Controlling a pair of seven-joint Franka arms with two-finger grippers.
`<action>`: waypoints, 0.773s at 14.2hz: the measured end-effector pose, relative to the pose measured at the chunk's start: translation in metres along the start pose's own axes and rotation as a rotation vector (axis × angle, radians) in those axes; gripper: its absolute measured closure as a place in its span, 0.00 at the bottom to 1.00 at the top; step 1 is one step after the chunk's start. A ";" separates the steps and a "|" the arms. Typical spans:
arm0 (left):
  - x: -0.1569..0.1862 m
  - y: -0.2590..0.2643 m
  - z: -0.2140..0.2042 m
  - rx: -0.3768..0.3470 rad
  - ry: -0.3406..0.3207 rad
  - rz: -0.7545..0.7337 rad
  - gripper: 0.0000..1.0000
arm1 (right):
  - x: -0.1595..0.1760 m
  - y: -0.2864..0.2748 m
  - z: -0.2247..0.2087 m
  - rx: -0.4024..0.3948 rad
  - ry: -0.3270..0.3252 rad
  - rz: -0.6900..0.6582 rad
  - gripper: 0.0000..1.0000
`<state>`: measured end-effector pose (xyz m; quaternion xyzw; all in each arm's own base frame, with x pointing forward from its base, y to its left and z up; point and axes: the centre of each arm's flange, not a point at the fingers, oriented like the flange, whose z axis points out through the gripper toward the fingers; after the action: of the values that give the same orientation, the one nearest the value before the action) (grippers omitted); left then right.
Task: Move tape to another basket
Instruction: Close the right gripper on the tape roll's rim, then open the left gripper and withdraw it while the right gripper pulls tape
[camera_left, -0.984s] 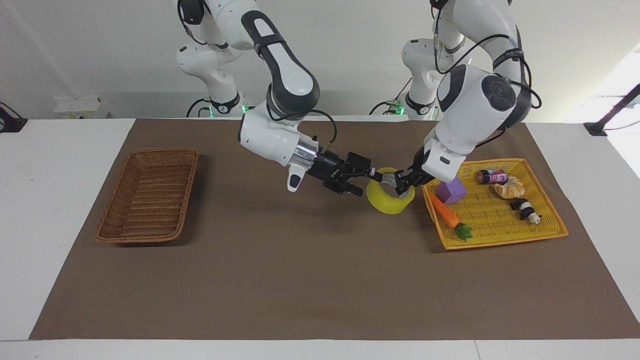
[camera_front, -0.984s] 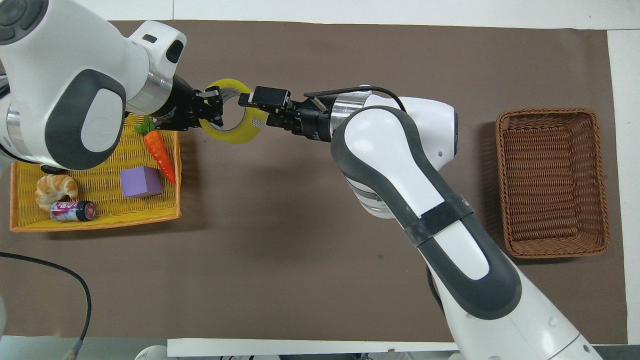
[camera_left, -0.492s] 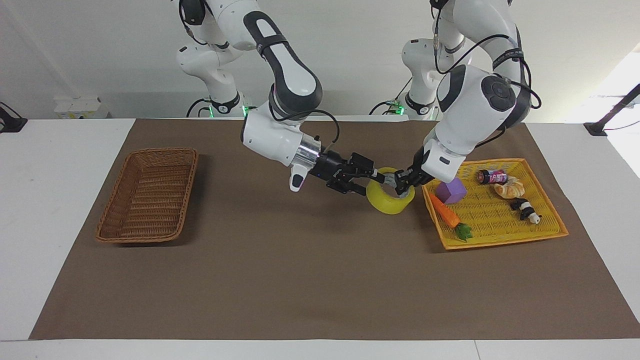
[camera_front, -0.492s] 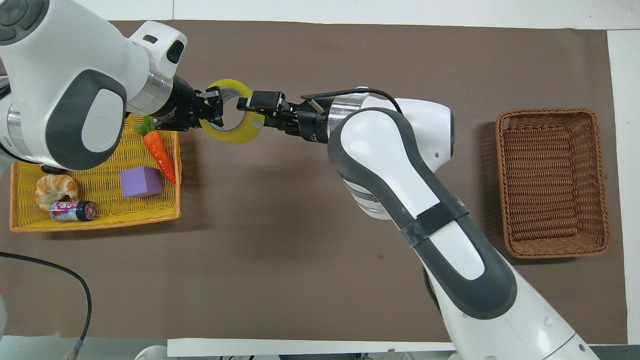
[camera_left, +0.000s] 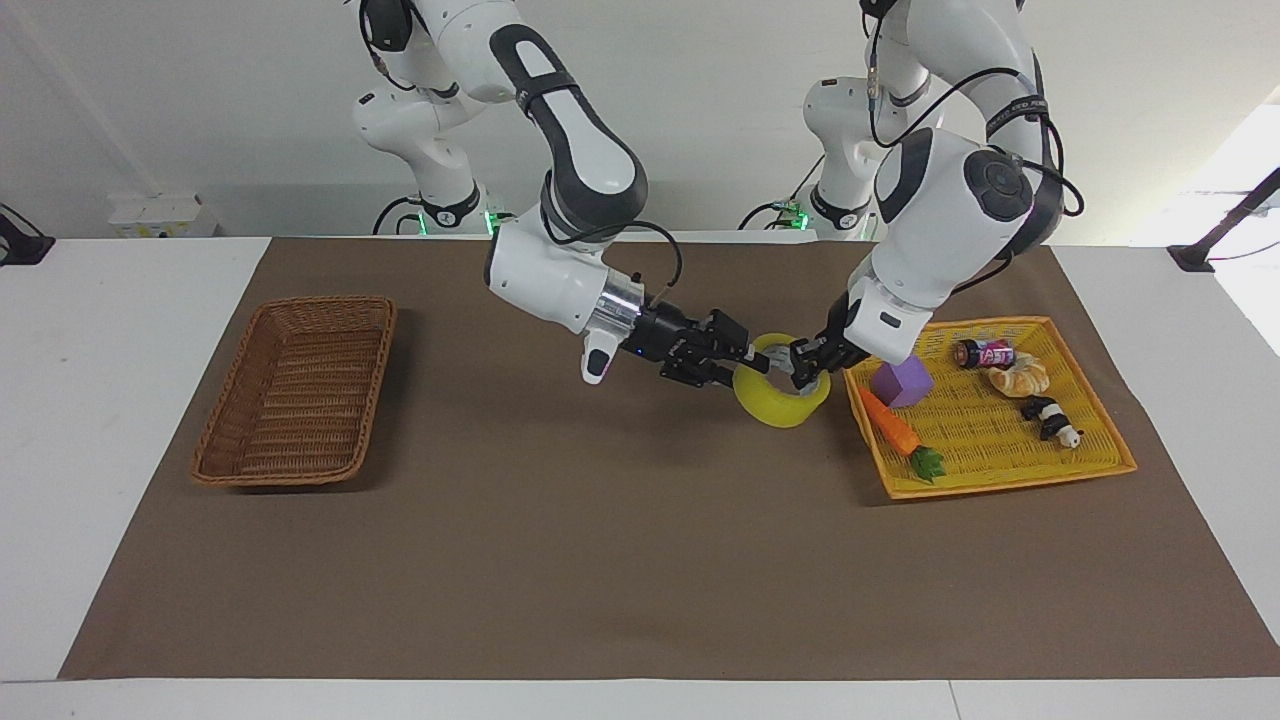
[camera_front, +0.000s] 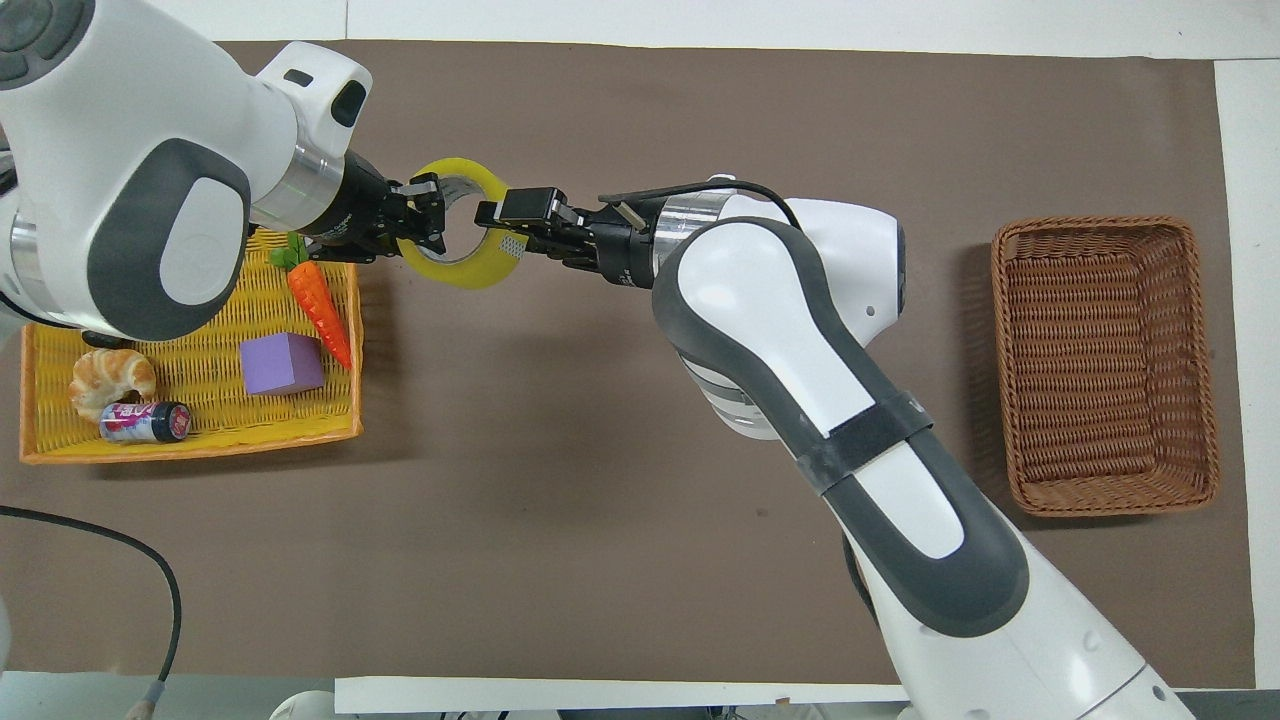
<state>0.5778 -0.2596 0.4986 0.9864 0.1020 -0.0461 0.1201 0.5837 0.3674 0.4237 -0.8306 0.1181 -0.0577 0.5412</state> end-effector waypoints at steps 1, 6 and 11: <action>0.000 0.000 -0.001 -0.001 0.001 0.001 0.70 | 0.000 0.000 0.000 -0.001 0.000 0.000 0.43; -0.010 -0.012 -0.047 -0.007 0.029 -0.008 0.14 | -0.001 0.002 0.003 -0.004 -0.004 0.001 0.46; 0.010 -0.127 -0.123 0.040 0.044 -0.020 0.06 | 0.016 0.012 -0.013 0.006 -0.028 -0.019 0.46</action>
<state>0.5686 -0.1068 0.5875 0.9883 0.1136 -0.0278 0.0976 0.5948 0.3466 0.4174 -0.8308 0.1024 -0.0516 0.5446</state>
